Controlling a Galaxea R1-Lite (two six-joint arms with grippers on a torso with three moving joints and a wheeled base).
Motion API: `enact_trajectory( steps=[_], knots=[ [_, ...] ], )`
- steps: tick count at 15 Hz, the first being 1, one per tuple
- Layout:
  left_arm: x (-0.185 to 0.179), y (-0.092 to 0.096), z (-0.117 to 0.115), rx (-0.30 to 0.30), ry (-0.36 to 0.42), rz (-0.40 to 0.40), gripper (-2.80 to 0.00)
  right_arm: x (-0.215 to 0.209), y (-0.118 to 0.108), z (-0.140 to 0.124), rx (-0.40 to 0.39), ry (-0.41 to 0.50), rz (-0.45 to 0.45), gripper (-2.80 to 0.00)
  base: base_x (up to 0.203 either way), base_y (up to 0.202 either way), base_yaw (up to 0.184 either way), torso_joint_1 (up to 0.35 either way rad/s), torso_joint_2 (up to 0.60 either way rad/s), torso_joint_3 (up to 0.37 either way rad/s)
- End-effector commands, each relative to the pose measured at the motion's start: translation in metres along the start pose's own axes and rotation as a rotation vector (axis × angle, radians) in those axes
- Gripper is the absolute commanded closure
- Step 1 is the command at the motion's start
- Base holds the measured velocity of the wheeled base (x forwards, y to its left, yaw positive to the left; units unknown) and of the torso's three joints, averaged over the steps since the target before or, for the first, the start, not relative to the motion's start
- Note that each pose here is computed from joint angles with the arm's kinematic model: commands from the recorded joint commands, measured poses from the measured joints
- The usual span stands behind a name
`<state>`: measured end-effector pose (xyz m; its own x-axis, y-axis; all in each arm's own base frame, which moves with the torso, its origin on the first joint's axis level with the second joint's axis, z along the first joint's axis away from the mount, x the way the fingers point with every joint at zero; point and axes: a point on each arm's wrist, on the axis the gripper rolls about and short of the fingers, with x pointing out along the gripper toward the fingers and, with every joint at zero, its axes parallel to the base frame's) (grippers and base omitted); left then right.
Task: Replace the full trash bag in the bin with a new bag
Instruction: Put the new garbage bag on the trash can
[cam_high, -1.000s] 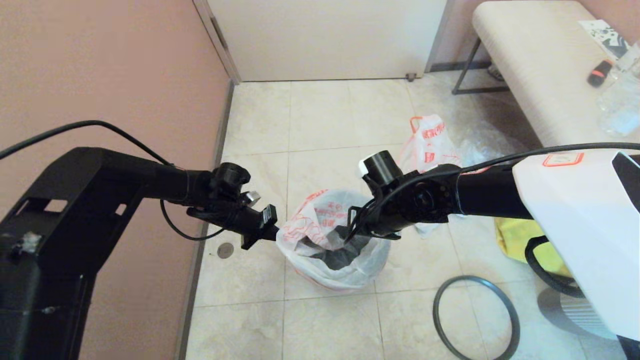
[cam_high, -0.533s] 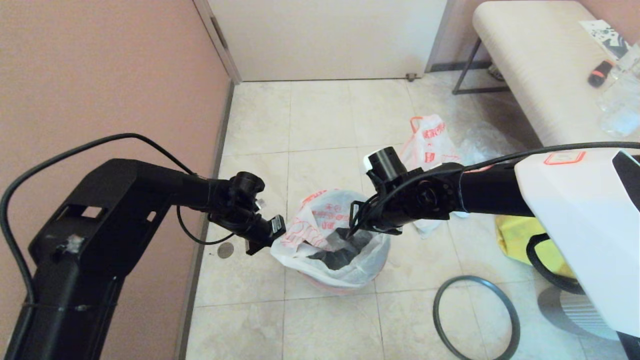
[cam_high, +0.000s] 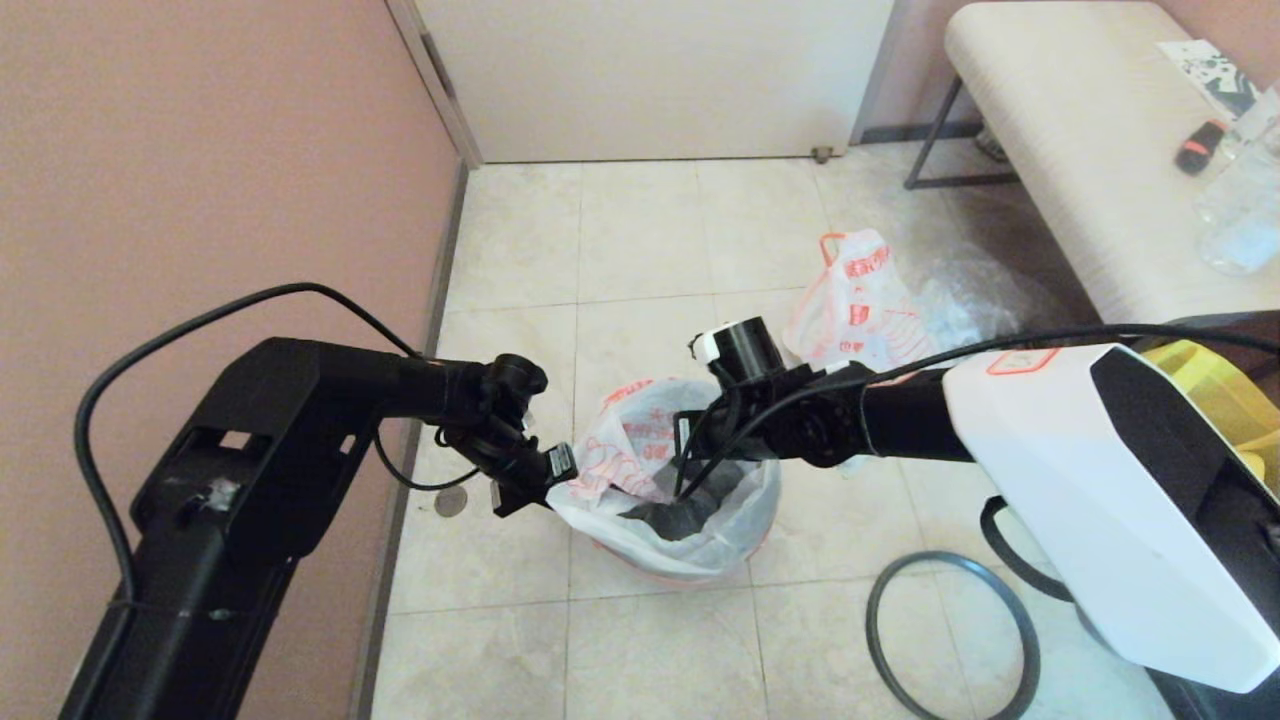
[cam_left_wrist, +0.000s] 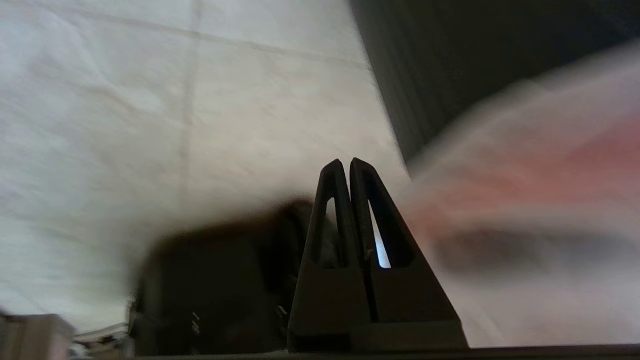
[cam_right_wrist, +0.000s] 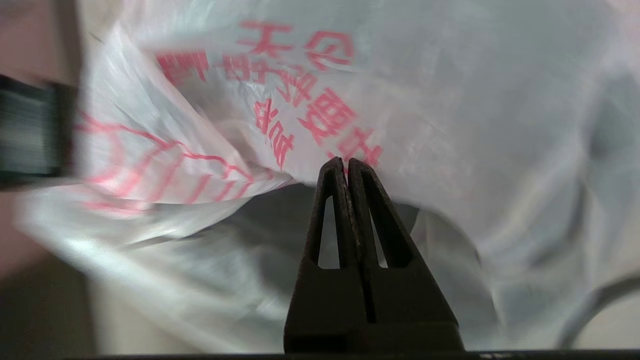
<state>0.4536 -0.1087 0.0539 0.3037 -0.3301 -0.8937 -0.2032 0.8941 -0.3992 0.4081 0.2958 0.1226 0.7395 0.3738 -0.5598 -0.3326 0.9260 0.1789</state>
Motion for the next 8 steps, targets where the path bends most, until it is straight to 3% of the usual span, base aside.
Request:
enact_trajectory(
  steps=[1,4,8],
  knots=[
    [-0.032,-0.001,0.002,-0.009,-0.018,-0.07,0.0,0.025,0.003,-0.022,-0.118,0.016,-0.015,0.0,0.0,0.0,0.0,0.0,0.0,0.0],
    [-0.053,0.029,0.014,-0.04,-0.025,-0.3,0.0,0.055,0.005,-0.053,-0.307,0.047,-0.025,0.0,0.0,0.0,0.0,0.0,0.0,0.0],
    [-0.059,0.039,0.013,0.007,-0.095,-0.427,0.0,0.1,-0.015,-0.099,-0.47,0.103,-0.066,0.0,0.0,0.0,0.0,0.0,0.0,0.0]
  ],
)
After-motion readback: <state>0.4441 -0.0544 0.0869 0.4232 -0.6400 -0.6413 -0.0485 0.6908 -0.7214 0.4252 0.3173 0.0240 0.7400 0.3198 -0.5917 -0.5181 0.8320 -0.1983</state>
